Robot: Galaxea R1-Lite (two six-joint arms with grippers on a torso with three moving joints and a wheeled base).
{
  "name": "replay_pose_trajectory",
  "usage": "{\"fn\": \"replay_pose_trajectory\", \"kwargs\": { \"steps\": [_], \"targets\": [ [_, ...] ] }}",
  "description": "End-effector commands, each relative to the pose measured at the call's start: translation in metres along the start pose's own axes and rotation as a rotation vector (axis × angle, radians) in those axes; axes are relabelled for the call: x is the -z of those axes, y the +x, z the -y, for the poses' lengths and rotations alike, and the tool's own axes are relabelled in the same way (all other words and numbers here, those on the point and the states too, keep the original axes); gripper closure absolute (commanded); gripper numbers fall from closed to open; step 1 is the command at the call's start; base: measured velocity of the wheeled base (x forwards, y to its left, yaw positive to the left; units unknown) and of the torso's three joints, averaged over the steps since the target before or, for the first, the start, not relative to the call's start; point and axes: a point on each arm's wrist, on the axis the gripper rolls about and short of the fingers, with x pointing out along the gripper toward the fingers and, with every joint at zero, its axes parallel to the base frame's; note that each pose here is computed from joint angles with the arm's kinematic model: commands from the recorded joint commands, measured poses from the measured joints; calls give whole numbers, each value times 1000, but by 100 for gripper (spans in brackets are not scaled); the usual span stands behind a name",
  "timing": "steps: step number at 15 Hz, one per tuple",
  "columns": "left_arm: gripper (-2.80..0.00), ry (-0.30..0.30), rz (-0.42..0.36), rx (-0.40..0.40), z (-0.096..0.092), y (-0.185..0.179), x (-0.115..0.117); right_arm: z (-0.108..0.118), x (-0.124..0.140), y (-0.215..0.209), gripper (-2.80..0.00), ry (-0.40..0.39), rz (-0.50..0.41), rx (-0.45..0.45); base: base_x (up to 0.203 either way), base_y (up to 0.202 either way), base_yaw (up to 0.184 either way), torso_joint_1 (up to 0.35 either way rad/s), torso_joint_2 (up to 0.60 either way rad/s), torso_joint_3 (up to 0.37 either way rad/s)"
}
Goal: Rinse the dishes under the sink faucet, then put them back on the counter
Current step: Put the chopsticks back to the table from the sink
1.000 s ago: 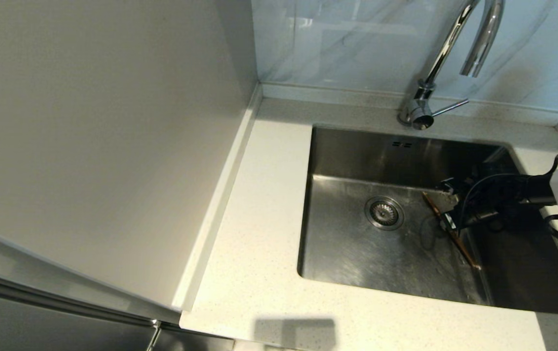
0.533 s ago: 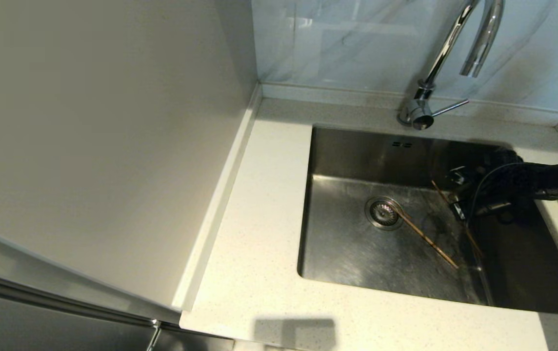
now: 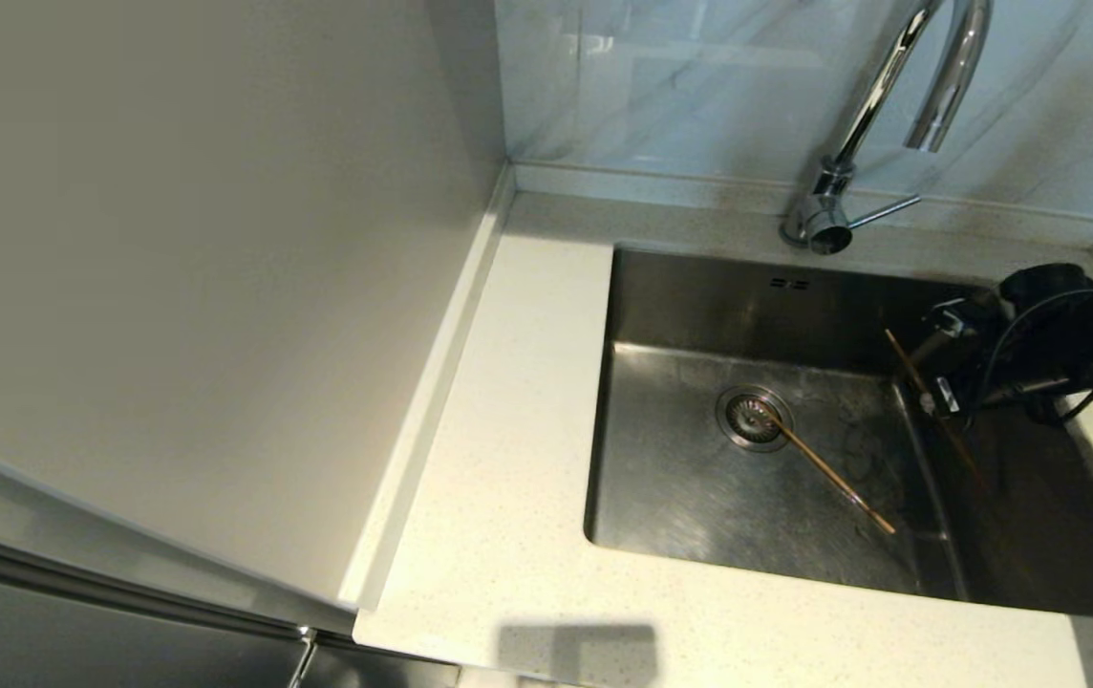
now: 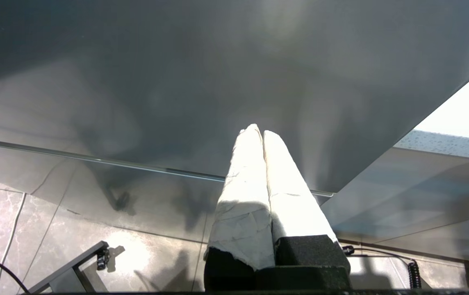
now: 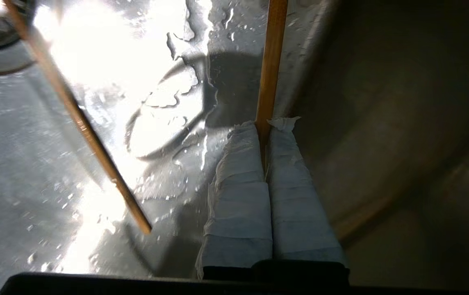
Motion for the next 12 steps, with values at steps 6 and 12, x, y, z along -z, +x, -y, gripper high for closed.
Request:
{"fn": "replay_pose_trajectory", "kwargs": {
  "steps": [6, 12],
  "targets": [
    [0, 0, 3, -1, 0, 0, 0, 1, -4, -137, 0, 18, 157, 55, 0, 0, 0, 0, 0, 0],
    [0, 0, 3, -1, 0, 0, 0, -6, -10, -209, 0, 61, 307, 96, 0, 0, 0, 0, 0, 0]
  ]
}}
